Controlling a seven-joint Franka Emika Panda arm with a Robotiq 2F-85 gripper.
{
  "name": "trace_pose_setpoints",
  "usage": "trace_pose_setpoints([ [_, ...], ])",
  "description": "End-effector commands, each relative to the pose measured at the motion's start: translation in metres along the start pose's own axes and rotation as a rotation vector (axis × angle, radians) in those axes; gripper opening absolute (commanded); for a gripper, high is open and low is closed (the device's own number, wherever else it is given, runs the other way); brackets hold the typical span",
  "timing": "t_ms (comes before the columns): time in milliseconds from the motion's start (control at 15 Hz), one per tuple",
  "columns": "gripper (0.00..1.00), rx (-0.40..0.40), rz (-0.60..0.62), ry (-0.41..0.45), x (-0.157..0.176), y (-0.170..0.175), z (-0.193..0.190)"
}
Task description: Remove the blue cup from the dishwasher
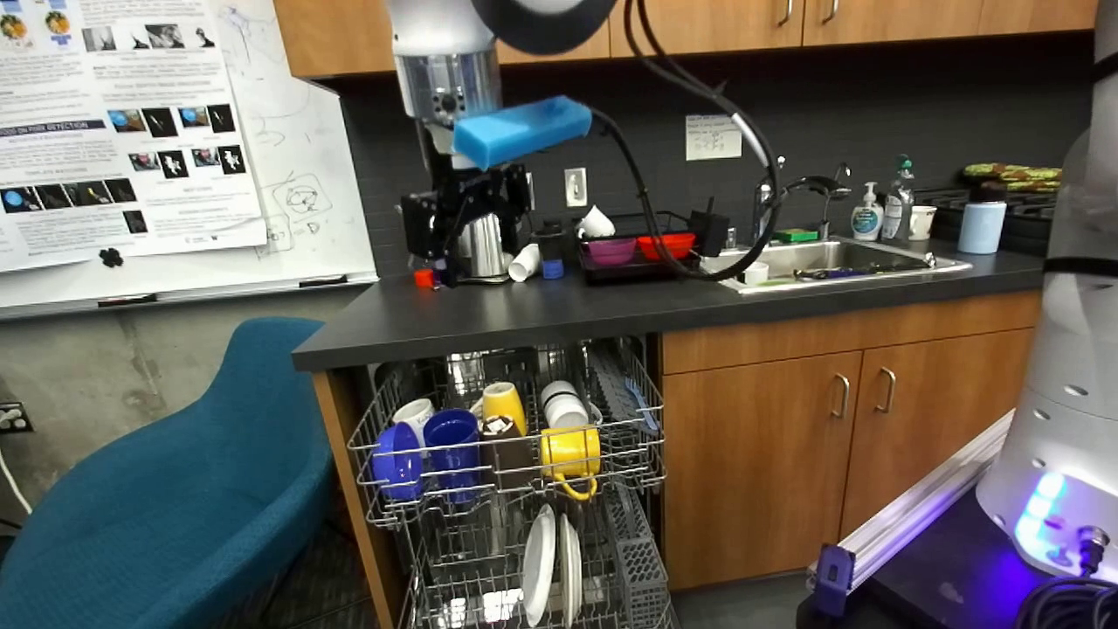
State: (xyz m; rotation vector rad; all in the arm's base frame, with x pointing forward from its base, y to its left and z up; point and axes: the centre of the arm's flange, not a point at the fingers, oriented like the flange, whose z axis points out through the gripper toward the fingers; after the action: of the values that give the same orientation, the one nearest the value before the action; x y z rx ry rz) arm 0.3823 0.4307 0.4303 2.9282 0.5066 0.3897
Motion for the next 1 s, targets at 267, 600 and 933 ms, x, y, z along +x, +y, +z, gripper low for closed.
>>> trace_pose_setpoints([
  [267,1.00,-0.123,-0.043,-0.034,0.083,-0.010,0.088],
  [600,1.00,-0.150,-0.047,-0.107,0.103,-0.011,0.132],
  [933,1.00,-0.110,-0.029,-0.162,0.115,-0.010,0.155],
])
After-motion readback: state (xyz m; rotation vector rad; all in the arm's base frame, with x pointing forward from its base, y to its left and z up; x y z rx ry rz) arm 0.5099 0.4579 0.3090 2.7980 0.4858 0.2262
